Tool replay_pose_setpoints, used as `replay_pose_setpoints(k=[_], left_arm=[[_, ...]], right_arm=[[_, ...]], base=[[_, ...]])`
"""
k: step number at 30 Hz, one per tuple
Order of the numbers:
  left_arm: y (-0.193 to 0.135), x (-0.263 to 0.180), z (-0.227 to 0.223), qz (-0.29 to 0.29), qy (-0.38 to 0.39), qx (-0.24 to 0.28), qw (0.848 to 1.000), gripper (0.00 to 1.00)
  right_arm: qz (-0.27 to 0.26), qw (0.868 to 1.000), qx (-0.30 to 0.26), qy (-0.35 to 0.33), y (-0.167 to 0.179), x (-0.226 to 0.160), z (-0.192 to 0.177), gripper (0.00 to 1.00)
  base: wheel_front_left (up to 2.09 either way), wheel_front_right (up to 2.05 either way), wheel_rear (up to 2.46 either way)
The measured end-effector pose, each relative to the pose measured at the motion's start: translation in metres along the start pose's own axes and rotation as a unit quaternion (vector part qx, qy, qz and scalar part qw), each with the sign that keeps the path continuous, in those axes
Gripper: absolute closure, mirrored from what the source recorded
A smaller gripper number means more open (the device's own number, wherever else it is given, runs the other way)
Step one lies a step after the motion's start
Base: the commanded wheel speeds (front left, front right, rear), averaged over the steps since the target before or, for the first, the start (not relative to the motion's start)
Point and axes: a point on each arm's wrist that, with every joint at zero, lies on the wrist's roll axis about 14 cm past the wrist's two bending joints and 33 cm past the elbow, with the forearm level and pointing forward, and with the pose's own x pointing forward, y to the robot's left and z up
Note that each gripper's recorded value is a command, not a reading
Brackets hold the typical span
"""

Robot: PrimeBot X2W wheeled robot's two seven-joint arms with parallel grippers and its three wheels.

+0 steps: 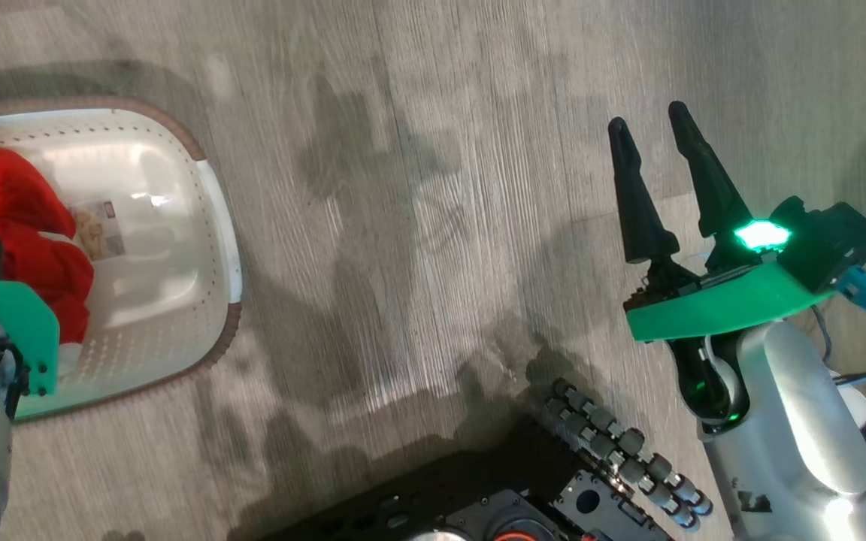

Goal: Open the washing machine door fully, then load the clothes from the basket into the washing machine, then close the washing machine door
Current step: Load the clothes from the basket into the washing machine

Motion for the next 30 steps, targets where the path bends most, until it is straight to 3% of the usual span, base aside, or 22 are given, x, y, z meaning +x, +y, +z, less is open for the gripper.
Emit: replay_pose_setpoints(k=[12,18,26,30], left_arm=[[0.0,-0.041,0.006,0.007,-0.049,-0.025,0.998,1.0],[-0.007,-0.079,0.025,0.008,-0.119,-0.05,0.992,1.0],[0.002,-0.138,0.041,0.036,-0.215,-0.116,0.969,1.0],[0.015,-0.176,0.063,0.049,-0.292,-0.157,0.942,1.0]], right_arm=[[0.015,0.999,-0.005,-0.044,0.011,-0.01,0.038,0.0],[0.035,0.996,-0.013,-0.081,0.025,-0.021,0.067,0.0],[0.064,0.992,-0.013,-0.107,0.047,-0.045,0.087,0.0],[0.078,0.989,-0.012,-0.124,0.057,-0.055,0.098,0.0]], base=[[0.0,0.0,0.0],[0.0,0.0,0.0],[0.0,0.0,0.0],[0.0,0.0,0.0]])
